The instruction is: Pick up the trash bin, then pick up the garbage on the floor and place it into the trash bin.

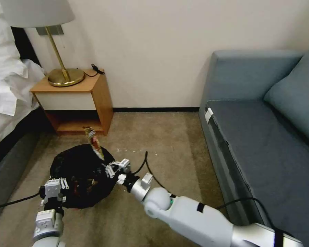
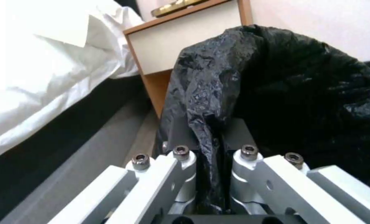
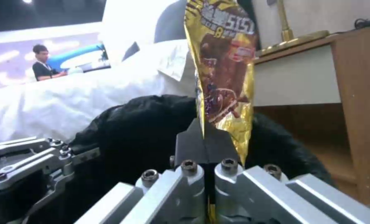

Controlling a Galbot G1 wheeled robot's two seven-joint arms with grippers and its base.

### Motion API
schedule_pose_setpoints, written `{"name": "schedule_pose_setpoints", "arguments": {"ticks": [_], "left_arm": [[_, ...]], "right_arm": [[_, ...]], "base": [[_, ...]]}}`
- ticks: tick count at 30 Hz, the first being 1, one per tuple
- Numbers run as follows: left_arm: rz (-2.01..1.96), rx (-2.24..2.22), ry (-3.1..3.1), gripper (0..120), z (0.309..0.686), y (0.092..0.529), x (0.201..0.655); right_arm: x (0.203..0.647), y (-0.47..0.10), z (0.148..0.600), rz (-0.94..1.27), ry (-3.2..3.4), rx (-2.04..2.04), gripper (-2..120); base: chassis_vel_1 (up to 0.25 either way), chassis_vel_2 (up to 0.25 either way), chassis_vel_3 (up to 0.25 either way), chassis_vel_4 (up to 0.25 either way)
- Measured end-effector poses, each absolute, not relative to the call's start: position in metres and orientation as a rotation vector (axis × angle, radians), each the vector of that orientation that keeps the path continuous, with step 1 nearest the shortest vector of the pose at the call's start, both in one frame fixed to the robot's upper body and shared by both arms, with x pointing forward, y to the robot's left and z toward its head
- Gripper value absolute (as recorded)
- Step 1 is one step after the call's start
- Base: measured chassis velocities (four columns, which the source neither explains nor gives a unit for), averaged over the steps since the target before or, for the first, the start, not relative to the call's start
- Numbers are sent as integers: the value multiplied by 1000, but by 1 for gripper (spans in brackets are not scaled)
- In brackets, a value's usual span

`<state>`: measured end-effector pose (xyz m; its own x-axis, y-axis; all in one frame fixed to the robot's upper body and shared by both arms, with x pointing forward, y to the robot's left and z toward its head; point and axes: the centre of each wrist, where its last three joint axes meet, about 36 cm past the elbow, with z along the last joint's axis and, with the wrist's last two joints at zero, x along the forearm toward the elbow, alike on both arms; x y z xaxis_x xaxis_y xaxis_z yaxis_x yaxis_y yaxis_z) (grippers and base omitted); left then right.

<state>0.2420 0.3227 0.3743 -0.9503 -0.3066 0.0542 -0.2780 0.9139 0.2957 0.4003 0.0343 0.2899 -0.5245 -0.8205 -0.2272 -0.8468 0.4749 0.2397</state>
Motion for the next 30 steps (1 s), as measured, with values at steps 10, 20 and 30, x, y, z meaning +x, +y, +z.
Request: {"name": "schedule_pose_setpoints", "arguments": {"ticks": [10,20,30], "left_arm": [[-415,452,-2989,7,382,320,244],[-423,452,-2989,7,384,320,241],[-425,453,-2992,7,383,319,240]], "right_arm": [[378,53,272,534,2649,-1467,0],[350,64,260,588,2694,-1460,0],[342,52,254,362,2727,-1540,32]], "base": [[0,0,0,0],[0,0,0,0],[0,0,0,0]]}}
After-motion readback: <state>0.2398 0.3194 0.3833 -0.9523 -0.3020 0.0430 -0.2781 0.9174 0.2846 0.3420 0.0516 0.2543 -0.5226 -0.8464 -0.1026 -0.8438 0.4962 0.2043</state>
